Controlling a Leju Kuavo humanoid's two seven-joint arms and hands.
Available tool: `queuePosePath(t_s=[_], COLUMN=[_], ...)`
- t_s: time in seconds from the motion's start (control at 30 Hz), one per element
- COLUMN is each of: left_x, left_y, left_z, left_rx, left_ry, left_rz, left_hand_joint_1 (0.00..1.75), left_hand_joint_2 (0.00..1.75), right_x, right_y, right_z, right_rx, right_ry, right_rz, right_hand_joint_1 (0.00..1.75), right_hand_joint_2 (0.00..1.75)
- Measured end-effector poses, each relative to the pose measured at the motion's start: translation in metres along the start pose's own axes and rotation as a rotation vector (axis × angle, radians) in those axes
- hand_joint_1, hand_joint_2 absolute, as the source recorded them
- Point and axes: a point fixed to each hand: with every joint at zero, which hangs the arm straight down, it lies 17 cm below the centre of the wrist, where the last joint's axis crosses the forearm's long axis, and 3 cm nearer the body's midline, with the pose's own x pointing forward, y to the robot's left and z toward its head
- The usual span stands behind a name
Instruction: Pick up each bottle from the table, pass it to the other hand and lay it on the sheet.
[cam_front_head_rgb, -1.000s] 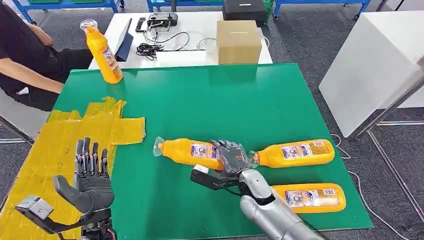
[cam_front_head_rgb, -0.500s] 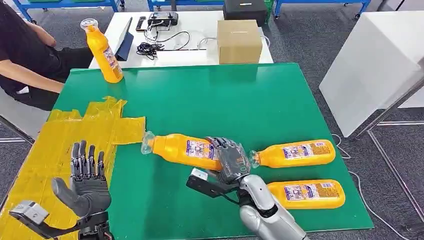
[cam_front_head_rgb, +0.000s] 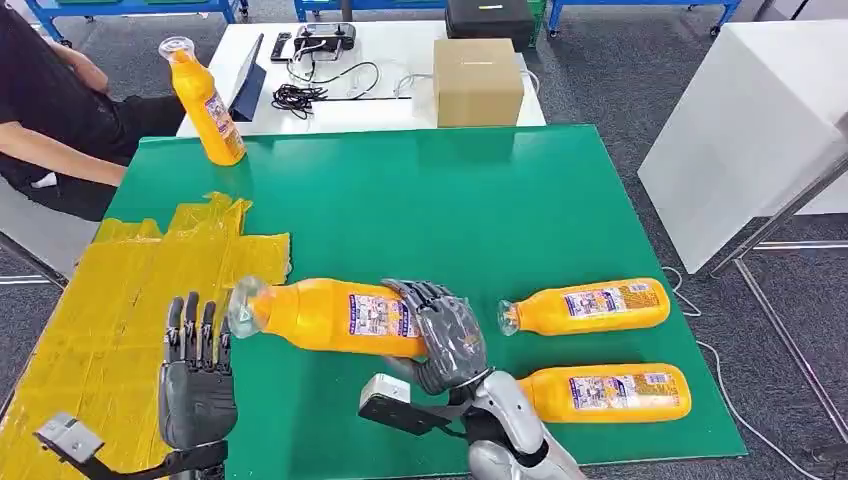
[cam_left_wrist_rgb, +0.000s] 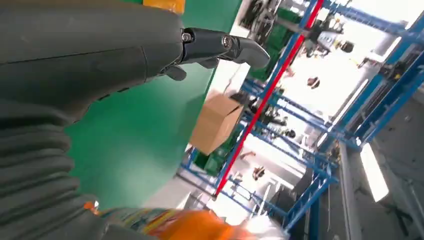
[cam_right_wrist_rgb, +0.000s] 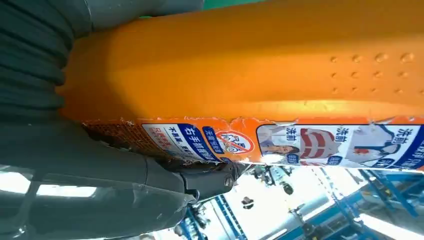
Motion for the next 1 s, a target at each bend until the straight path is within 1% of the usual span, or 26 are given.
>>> queuePosePath(t_s=[0.17,0.37,0.53,0.63,0.7,0.87,1.0], left_x=[-0.011,-0.019,-0.026,-0.028,-0.027,-0.026,-0.024], left_y=[-0.008,-0.022,-0.042,-0.053,-0.057,-0.058,-0.050], left_z=[0.001,0.001,0.000,0.000,0.000,-0.001,0.000], left_rx=[-0.023,-0.070,-0.134,-0.167,-0.182,-0.183,-0.164], left_ry=[0.032,0.057,0.075,0.083,0.080,0.075,0.071], left_rz=[0.041,0.067,0.094,0.111,0.127,0.142,0.159], left_hand_joint_1=[0.00,0.00,0.00,0.00,0.00,0.00,0.00], left_hand_joint_2=[1.75,1.75,1.75,1.75,1.75,1.75,1.75], right_x=[0.012,0.009,0.005,0.011,0.016,0.023,0.028], right_y=[0.001,0.014,0.026,0.034,0.046,0.065,0.077], right_z=[-0.017,-0.028,-0.040,-0.049,-0.052,-0.053,-0.052], right_rx=[-0.001,0.038,0.085,0.115,0.152,0.195,0.220], right_ry=[-0.011,0.017,0.044,0.037,0.040,0.041,0.035], right_rz=[-0.043,-0.073,-0.089,-0.091,-0.091,-0.063,-0.030], right_hand_joint_1=[1.75,1.75,1.75,1.75,1.75,1.75,1.75], right_hand_joint_2=[1.75,1.75,1.75,1.75,1.75,1.75,1.75])
